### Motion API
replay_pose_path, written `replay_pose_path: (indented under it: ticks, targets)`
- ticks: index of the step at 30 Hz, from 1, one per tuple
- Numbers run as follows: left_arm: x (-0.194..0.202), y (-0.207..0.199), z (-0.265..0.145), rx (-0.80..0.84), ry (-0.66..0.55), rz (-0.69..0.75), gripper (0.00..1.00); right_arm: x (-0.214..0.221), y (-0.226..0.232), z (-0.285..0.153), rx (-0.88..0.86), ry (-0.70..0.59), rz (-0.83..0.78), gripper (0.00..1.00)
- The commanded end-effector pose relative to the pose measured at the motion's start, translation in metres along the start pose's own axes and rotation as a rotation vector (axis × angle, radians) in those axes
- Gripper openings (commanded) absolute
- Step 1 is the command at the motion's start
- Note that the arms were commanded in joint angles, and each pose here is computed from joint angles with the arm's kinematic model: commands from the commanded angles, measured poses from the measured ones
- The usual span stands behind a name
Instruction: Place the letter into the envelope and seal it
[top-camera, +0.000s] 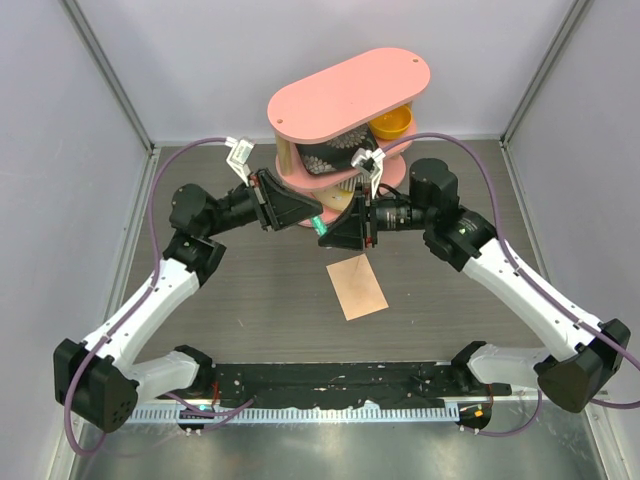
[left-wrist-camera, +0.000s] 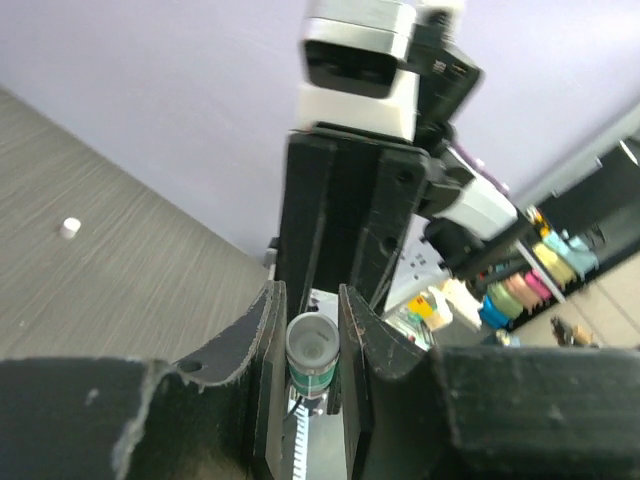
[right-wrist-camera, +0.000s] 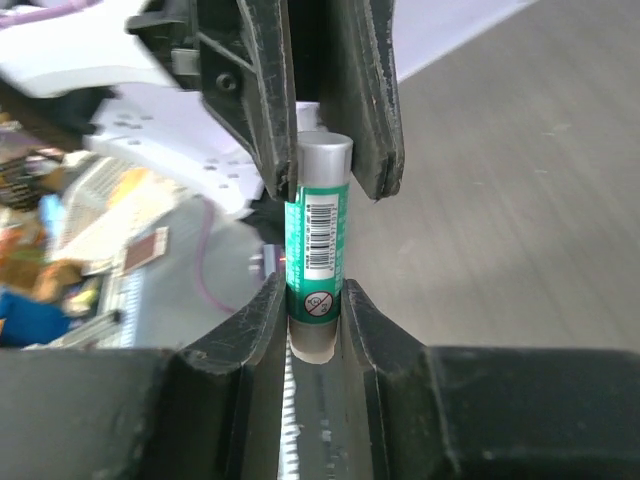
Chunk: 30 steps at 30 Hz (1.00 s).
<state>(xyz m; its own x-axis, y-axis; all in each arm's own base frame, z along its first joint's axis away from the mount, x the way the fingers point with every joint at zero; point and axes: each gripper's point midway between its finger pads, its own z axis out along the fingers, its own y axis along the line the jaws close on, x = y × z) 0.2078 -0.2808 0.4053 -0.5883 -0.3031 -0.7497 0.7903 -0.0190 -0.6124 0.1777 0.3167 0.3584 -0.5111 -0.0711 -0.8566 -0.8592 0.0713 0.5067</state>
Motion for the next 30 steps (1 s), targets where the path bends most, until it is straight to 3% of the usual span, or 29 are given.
replay_pose_path:
  ticks: [1,5,8,12,15,21,25,29,30]
  targets:
    - [-0.003,0.036,-0.002,-0.216,-0.042,-0.100,0.00,-0.040,-0.026,-0.014,0.276,-0.107,-0.243,0.01]
    - [-0.012,0.058,-0.008,-0.359,-0.101,-0.110,0.00,-0.043,-0.040,-0.016,0.401,-0.105,-0.291,0.01]
    - [-0.014,0.069,-0.013,-0.440,-0.111,-0.118,0.00,-0.036,-0.033,-0.006,0.385,-0.078,-0.307,0.01]
    - [-0.016,0.046,-0.005,-0.301,-0.069,-0.052,0.00,-0.028,-0.010,0.001,0.260,-0.031,-0.213,0.68]
    - [-0.017,0.026,-0.002,-0.182,-0.049,0.005,0.00,-0.028,0.000,-0.004,0.180,-0.002,-0.151,0.82]
    - [-0.012,-0.014,0.000,0.042,0.002,0.024,0.00,-0.020,0.017,-0.006,0.002,0.056,-0.064,0.81]
    - [-0.015,-0.024,0.003,0.104,0.016,0.024,0.00,-0.010,0.031,0.000,-0.141,0.079,0.027,0.73]
    - [-0.016,-0.030,0.004,0.127,0.023,0.026,0.00,-0.021,0.035,0.004,-0.175,0.038,0.024,0.67]
    - [-0.015,-0.031,0.004,0.131,0.026,0.027,0.00,-0.022,0.034,0.005,-0.178,0.035,0.030,0.60]
